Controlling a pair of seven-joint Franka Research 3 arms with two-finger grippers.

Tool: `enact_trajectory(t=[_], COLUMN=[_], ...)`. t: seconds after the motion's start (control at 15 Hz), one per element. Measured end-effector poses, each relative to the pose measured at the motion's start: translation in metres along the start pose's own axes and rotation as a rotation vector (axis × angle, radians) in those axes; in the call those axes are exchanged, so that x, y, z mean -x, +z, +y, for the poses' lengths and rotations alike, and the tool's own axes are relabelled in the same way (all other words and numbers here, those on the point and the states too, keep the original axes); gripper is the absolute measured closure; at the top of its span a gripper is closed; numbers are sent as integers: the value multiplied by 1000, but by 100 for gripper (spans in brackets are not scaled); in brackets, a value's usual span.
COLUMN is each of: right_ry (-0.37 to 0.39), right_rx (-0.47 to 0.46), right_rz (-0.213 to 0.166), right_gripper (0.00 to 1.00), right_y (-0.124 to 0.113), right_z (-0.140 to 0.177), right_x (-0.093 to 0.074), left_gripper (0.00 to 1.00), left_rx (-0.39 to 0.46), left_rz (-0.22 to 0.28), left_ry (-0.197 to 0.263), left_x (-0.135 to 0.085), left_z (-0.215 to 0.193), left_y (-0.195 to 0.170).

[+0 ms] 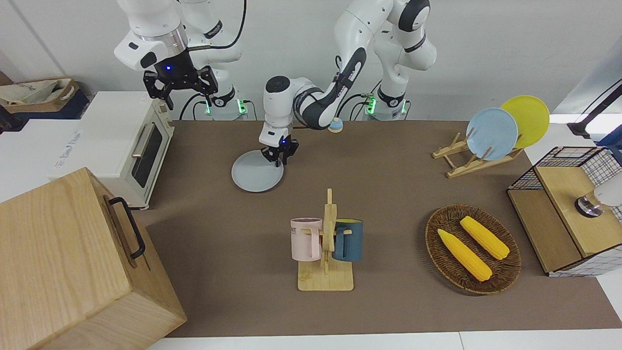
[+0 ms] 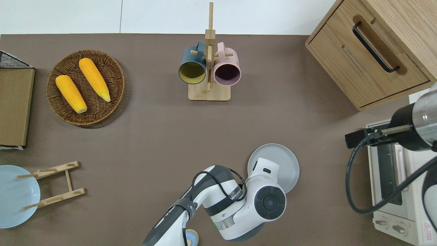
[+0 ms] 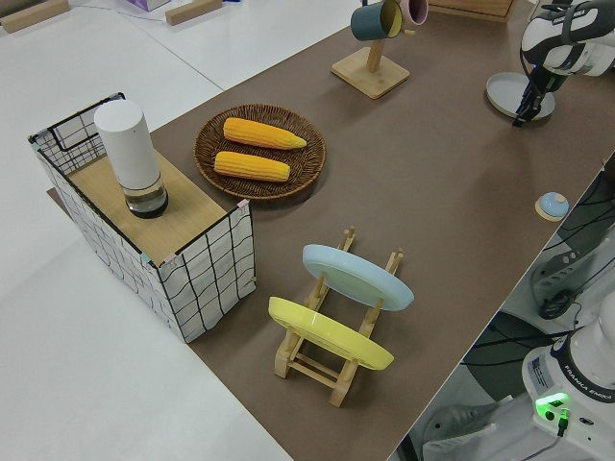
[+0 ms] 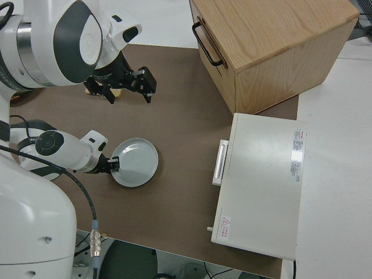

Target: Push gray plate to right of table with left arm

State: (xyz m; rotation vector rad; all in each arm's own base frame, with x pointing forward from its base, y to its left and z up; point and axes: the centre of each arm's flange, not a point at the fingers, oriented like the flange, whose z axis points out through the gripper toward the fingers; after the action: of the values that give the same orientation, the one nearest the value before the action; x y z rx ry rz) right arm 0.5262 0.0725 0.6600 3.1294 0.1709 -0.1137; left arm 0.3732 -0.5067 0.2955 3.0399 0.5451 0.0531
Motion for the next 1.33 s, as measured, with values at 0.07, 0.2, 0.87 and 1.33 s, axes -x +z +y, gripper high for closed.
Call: enact_trajectory(t=[0.07,0.2,0.87,1.33], right_ry=[0,0,0,0], right_rx=[0,0,0,0], right_rz=[0,0,0,0], right_gripper=[1,1,1,1], right_y=[0,0,0,0], right_z=[0,0,0,0], right_x=[0,0,0,0], left_gripper=[48,30,0,0], left_rx=[-4,-14,-133,-178], left_rz=[-1,-1,27,-25], left_ry=[-1,-3,63,202], left_x=[0,-2,-108,-216], left_z=[-1,-1,-21,-108], left_y=[1,1,-96,-189])
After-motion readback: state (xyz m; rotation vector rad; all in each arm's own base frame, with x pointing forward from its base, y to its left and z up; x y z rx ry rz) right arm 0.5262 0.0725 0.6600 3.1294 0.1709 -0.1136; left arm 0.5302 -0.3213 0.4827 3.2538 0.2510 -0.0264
